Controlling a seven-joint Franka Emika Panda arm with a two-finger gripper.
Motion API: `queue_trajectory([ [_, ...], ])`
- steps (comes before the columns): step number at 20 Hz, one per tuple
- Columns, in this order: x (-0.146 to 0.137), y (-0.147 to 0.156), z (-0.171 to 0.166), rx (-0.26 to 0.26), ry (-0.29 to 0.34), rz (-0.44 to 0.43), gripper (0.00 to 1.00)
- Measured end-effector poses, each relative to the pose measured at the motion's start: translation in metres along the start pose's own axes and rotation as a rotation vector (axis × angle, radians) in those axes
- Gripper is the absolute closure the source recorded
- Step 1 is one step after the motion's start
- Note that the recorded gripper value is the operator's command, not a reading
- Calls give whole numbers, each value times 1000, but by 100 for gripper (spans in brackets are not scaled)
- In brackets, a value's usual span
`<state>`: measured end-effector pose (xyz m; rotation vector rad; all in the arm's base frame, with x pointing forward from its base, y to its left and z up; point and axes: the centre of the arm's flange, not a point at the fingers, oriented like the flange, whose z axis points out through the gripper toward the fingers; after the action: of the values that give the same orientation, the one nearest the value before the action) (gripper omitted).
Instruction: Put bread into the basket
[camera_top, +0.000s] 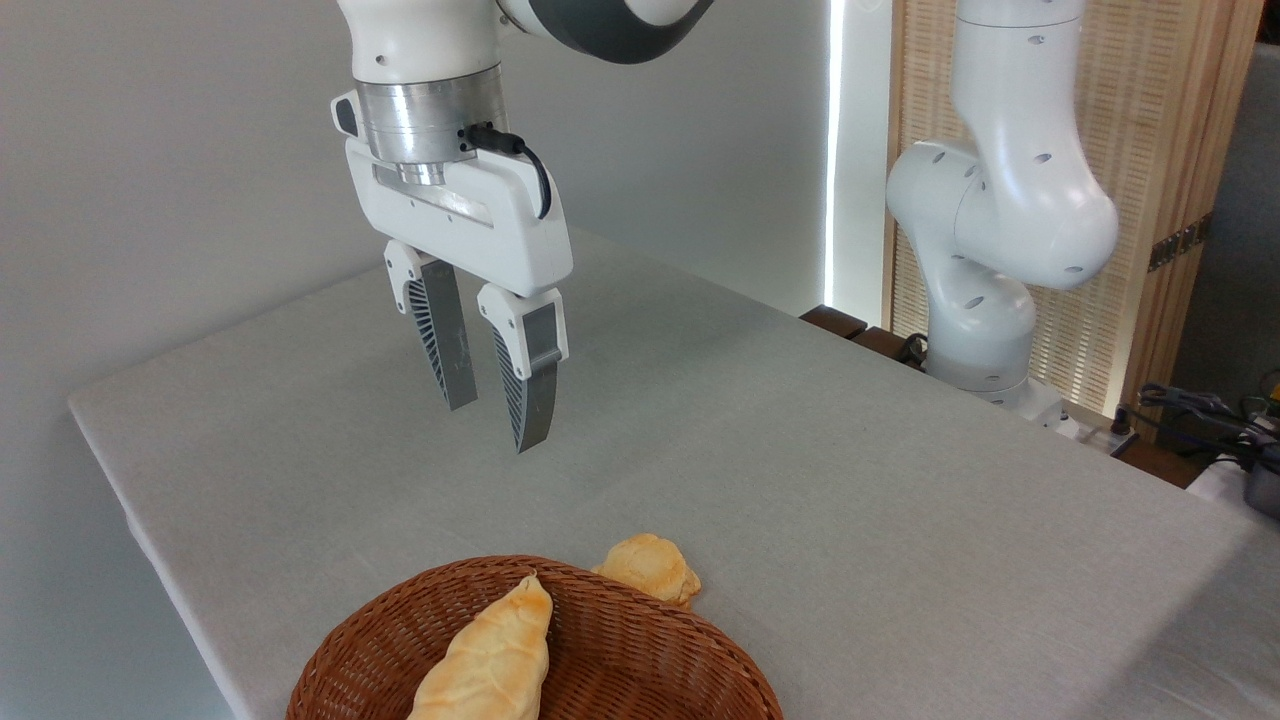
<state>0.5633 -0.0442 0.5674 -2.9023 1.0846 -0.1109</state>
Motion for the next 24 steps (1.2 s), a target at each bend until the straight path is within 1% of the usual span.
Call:
queue_trajectory([
  [18, 3, 5, 0, -1, 1, 11, 0],
  [20, -2, 8, 0, -4, -2, 10, 0],
  [23, -17, 16, 3, -10, -4, 7, 0],
  [24, -23, 19, 5, -6, 4, 7, 0],
])
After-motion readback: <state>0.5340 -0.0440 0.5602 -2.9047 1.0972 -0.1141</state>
